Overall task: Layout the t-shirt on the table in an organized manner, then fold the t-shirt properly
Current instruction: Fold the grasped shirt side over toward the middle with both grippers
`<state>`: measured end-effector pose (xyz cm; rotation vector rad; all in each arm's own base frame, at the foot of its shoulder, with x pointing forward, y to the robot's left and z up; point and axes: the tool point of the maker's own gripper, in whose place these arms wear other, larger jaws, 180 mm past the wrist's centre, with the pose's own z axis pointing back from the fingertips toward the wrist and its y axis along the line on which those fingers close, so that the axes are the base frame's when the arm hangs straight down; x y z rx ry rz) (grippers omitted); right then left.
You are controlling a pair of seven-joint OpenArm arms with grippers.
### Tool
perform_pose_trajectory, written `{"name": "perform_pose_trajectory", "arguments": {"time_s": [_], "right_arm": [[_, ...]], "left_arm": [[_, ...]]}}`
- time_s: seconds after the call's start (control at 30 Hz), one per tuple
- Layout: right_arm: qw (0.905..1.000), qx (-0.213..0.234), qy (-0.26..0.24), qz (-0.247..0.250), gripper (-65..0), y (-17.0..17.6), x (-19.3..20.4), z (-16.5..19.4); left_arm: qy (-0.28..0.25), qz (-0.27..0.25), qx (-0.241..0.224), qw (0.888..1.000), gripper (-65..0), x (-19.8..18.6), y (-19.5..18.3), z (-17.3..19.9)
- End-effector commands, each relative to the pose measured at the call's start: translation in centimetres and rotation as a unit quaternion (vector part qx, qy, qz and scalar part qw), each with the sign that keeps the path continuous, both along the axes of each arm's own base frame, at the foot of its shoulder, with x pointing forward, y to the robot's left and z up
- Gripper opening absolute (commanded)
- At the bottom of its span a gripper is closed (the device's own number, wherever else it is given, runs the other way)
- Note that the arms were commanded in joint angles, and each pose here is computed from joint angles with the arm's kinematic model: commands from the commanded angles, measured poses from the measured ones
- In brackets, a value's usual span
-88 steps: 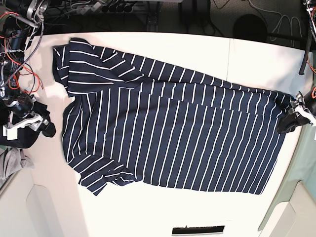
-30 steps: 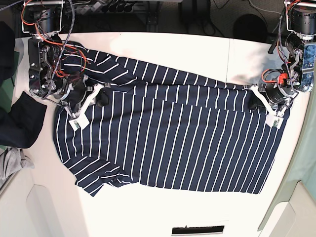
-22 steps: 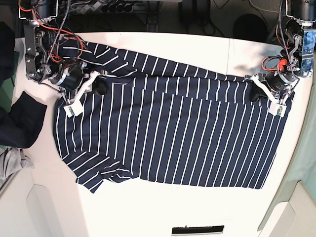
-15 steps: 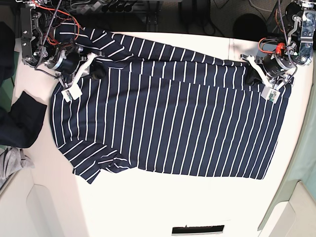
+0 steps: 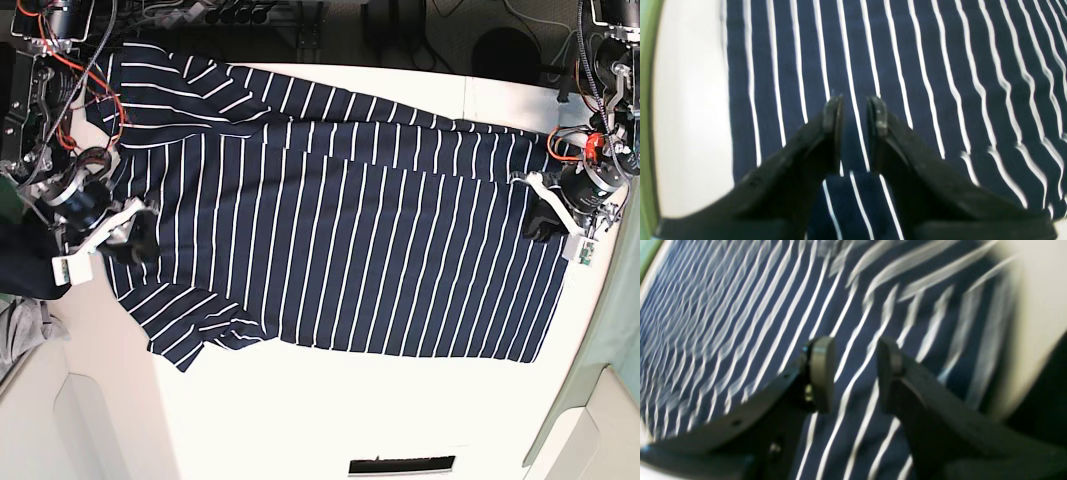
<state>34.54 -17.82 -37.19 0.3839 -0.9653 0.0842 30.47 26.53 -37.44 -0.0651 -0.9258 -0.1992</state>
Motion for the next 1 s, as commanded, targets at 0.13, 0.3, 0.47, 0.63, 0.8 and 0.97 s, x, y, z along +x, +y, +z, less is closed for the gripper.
{"name": "perform_pose_trajectory", "arguments": {"time_s": [0.13, 0.3, 0.47, 0.63, 0.8, 0.97], "right_arm": [[0.993, -0.058, -0.059, -0.084, -42.2, -4.6, 6.5, 4.4], [0.9901, -0.066, -0.021, -0.122, -23.3, -6.8, 9.7, 1.7], [0.9866, -0.04, 0.031, -0.155, -20.9, -8.0, 10.0, -3.8], [0.984, -0.029, 0.074, -0.159, -20.9, -7.7, 8.4, -7.0], [0.9864, -0.02, 0.085, -0.139, -20.9, -6.8, 7.5, -7.9], [0.987, -0.011, 0.103, -0.123, -20.9, -6.1, 6.8, -8.5]], "left_arm": [[-0.042, 0.009, -0.001, 0.999, -49.2, 3.1, 1.1, 2.5], [-0.039, 0.039, -0.027, 0.998, -43.2, 5.2, 3.0, 2.2], [-0.033, 0.08, -0.041, 0.995, -40.7, 8.7, 6.6, 1.8], [-0.037, 0.134, -0.041, 0.989, -40.7, 12.6, 9.5, 1.2], [-0.028, 0.2, -0.02, 0.979, -40.7, 14.2, 11.6, -1.2], [-0.008, 0.25, -0.022, 0.968, -40.7, 13.1, 12.5, -3.9]]}}
